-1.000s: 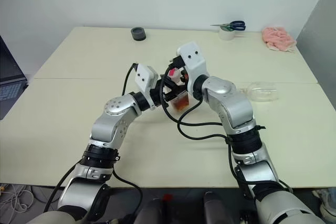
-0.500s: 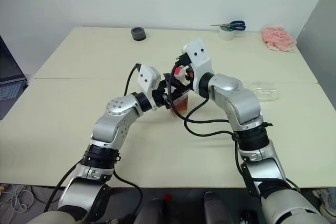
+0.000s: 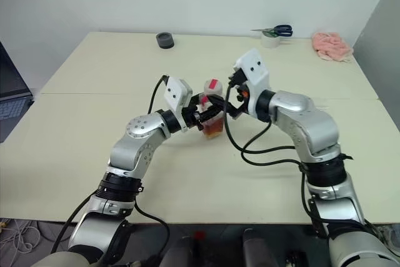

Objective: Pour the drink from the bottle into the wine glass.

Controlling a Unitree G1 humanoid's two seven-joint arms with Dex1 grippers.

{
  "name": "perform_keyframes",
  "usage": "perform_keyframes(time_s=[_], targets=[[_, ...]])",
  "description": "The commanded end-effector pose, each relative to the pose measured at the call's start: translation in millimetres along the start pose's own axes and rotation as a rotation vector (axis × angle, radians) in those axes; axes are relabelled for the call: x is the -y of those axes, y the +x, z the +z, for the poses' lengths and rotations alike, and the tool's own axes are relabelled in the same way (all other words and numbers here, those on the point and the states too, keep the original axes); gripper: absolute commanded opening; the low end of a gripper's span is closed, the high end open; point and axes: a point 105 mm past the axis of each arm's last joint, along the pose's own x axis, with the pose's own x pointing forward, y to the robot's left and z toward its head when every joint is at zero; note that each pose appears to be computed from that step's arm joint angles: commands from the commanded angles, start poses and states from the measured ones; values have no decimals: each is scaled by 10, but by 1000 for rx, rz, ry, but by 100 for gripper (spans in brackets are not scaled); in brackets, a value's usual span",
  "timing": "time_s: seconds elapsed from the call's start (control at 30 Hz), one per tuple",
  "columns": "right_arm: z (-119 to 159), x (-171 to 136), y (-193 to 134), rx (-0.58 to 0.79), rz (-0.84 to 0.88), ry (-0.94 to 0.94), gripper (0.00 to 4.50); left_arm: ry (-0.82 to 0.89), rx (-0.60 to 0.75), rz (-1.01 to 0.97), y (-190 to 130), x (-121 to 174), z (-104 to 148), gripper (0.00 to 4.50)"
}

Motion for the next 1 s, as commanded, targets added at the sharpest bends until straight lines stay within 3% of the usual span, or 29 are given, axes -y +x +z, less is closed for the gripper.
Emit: perform_keyframes(time_s=[0.03, 0.23, 1.0], targets=[[179, 15, -129, 58, 20, -17, 450, 39, 58, 17, -44, -60, 178, 195], [333, -269, -29, 113, 100, 9, 450, 41, 57, 18, -52, -57, 176, 195], [389, -352, 426, 133, -56, 125, 450, 36, 70, 23, -46, -30, 173, 194]])
